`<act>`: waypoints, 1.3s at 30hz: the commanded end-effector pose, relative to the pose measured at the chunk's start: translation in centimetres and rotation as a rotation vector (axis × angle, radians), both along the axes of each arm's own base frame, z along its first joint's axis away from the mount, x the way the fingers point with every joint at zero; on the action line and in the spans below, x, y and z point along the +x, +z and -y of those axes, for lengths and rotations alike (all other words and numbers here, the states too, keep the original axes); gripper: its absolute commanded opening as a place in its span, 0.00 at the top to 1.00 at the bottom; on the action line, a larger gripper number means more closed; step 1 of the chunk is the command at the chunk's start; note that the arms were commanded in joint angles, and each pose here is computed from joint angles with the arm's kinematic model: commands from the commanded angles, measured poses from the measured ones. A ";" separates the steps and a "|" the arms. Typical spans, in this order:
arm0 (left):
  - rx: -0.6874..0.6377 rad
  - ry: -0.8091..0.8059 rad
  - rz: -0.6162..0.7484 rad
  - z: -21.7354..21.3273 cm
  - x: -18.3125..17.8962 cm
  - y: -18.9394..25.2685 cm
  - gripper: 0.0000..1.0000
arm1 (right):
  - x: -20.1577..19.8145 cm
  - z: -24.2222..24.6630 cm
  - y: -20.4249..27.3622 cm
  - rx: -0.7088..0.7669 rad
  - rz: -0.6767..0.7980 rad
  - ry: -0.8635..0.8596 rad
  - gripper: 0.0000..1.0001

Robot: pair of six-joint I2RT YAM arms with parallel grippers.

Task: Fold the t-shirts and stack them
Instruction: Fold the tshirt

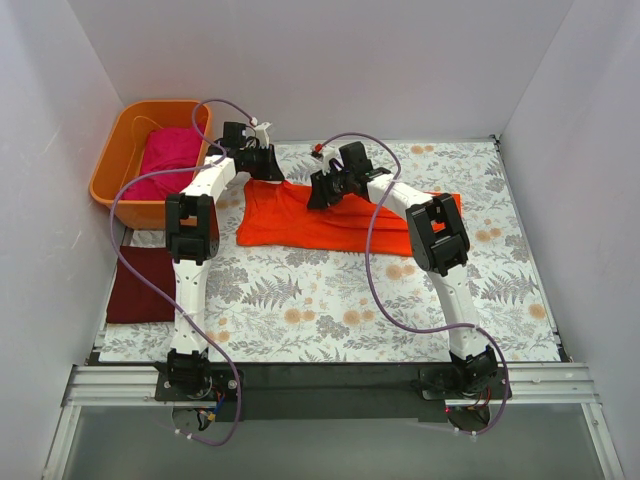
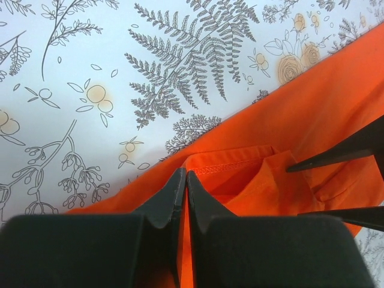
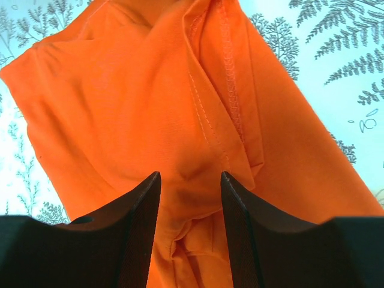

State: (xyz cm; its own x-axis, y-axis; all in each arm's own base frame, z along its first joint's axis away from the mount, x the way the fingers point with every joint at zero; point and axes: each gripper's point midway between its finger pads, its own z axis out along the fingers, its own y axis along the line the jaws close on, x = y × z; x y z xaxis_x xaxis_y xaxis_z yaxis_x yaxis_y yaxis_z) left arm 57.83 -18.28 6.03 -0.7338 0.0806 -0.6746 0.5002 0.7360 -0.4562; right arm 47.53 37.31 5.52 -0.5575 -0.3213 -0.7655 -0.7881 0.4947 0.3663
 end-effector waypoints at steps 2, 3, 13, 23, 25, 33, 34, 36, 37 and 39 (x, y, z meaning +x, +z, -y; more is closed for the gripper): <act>0.011 -0.008 0.068 0.1 0.5 2.6 1.00 | 1.4 -0.1 0.8 0.010 0.048 -0.034 0.48; 0.012 -0.009 0.073 0.1 0.4 3.0 1.00 | 1.5 -0.1 0.7 0.010 0.048 -0.035 0.48; 0.031 -0.054 0.077 -0.4 -4.4 6.2 1.00 | 1.9 0.8 -0.1 -0.017 0.042 -0.071 0.49; 0.059 -0.054 -0.011 -1.4 -9.6 4.6 1.00 | 2.1 1.2 -0.6 -0.031 0.041 -0.087 0.50; 0.069 -0.047 -0.021 -1.5 -10.1 4.3 1.00 | 2.1 1.4 -0.6 -0.032 0.038 -0.090 0.50; 0.153 -0.057 -0.116 -0.7 -12.8 -0.6 1.00 | 1.3 1.4 0.1 0.010 -0.009 -0.075 0.51; 0.158 -0.052 -0.126 -0.5 -12.9 -0.9 1.00 | 1.1 1.2 0.7 0.022 -0.006 -0.067 0.51; 0.163 -0.019 -0.164 -0.6 -13.0 -1.9 1.00 | 0.6 1.1 1.3 0.043 -0.014 -0.043 0.51; 0.164 -0.006 -0.177 -0.7 -12.9 -2.1 1.00 | 0.5 1.0 2.1 0.055 -0.010 -0.036 0.52; 0.186 0.015 -0.197 -1.1 -12.8 -2.5 0.98 | 0.2 1.3 2.9 0.071 -0.013 -0.026 0.53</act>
State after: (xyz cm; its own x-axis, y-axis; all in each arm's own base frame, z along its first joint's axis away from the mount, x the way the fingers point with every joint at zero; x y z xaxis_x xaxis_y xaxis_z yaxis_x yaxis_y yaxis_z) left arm 44.10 -18.02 3.03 -0.8482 0.2024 -0.4894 0.4386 0.7864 -0.4350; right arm 47.93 35.71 4.19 -0.6165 -0.2907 -0.7317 -0.7351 0.5456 0.4025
